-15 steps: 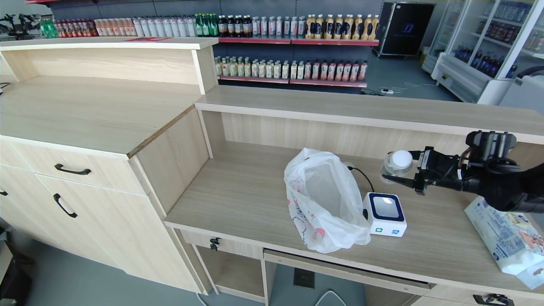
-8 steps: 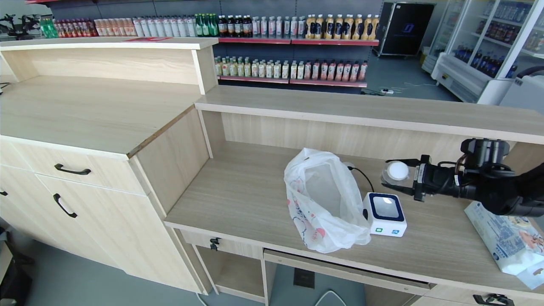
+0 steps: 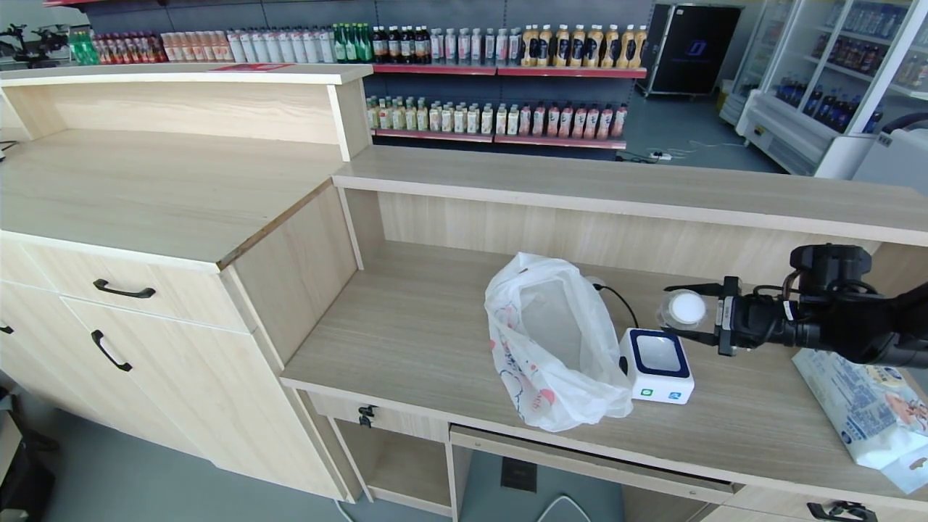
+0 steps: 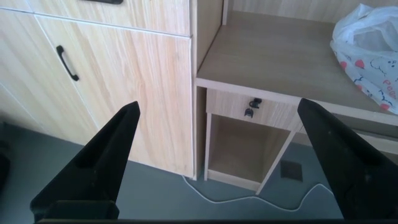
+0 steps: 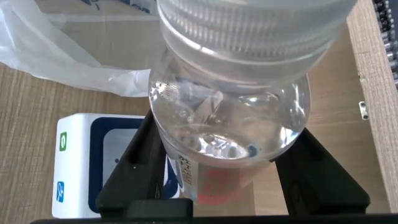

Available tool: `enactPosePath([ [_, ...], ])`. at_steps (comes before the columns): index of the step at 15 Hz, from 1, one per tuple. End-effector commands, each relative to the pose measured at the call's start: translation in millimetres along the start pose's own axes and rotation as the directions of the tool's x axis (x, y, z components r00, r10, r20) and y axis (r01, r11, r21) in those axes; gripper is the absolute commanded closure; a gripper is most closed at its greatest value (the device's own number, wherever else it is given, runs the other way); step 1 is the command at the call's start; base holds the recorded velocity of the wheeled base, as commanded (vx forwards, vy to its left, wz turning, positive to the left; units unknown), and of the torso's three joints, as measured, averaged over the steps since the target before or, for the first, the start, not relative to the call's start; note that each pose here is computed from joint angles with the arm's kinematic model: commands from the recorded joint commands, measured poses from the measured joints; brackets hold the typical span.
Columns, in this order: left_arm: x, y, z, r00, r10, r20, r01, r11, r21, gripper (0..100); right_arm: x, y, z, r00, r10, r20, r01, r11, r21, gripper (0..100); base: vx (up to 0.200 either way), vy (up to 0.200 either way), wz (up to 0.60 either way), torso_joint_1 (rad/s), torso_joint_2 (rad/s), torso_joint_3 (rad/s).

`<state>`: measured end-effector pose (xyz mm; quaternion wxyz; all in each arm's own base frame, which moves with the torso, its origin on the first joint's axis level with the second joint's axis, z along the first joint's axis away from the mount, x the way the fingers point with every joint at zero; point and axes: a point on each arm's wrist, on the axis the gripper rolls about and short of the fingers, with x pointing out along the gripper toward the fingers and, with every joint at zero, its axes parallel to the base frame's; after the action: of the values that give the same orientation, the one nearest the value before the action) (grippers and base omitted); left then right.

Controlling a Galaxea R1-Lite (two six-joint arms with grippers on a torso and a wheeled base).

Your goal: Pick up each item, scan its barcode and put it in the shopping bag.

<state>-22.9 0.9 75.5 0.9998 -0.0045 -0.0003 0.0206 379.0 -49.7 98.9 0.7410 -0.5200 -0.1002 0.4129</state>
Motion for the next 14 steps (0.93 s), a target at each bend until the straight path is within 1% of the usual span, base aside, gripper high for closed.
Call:
enactPosePath([
  [1, 0, 0.0, 0.0, 1.0, 0.0, 0.0, 0.0, 1.0, 0.0, 0, 3, 0, -1, 1.0, 0.002, 0.006, -0.002, 1.0, -0.001, 100, 0.0, 0.0, 0.0, 0.0, 0.0, 0.0],
  [2, 0, 0.0, 0.0, 1.0, 0.0, 0.0, 0.0, 1.0, 0.0, 0, 5, 0, -2, 1.0, 0.003, 0.009, -0.003, 1.0, -0.003, 100, 0.0, 0.0, 0.0, 0.0, 0.0, 0.0],
  [4, 0, 0.0, 0.0, 1.0, 0.0, 0.0, 0.0, 1.0, 0.0, 0, 11, 1, -1, 0.999, 0.012, 0.047, -0.012, 1.0, -0.004, 100, 0.0, 0.0, 0.0, 0.0, 0.0, 0.0],
  [7, 0, 0.0, 0.0, 1.0, 0.0, 0.0, 0.0, 1.0, 0.0, 0, 20, 3, 4, 0.997, 0.026, 0.067, -0.025, 1.0, -0.01, 100, 0.0, 0.0, 0.0, 0.0, 0.0, 0.0],
  [12, 0, 0.0, 0.0, 1.0, 0.0, 0.0, 0.0, 1.0, 0.0, 0, 23, 6, 2, 0.997, 0.03, 0.07, -0.03, 1.0, -0.01, 100, 0.0, 0.0, 0.0, 0.0, 0.0, 0.0],
  [14, 0, 0.0, 0.0, 1.0, 0.0, 0.0, 0.0, 1.0, 0.0, 0, 22, 6, 1, 0.997, 0.03, 0.066, -0.028, 0.999, -0.029, 100, 0.0, 0.0, 0.0, 0.0, 0.0, 0.0],
])
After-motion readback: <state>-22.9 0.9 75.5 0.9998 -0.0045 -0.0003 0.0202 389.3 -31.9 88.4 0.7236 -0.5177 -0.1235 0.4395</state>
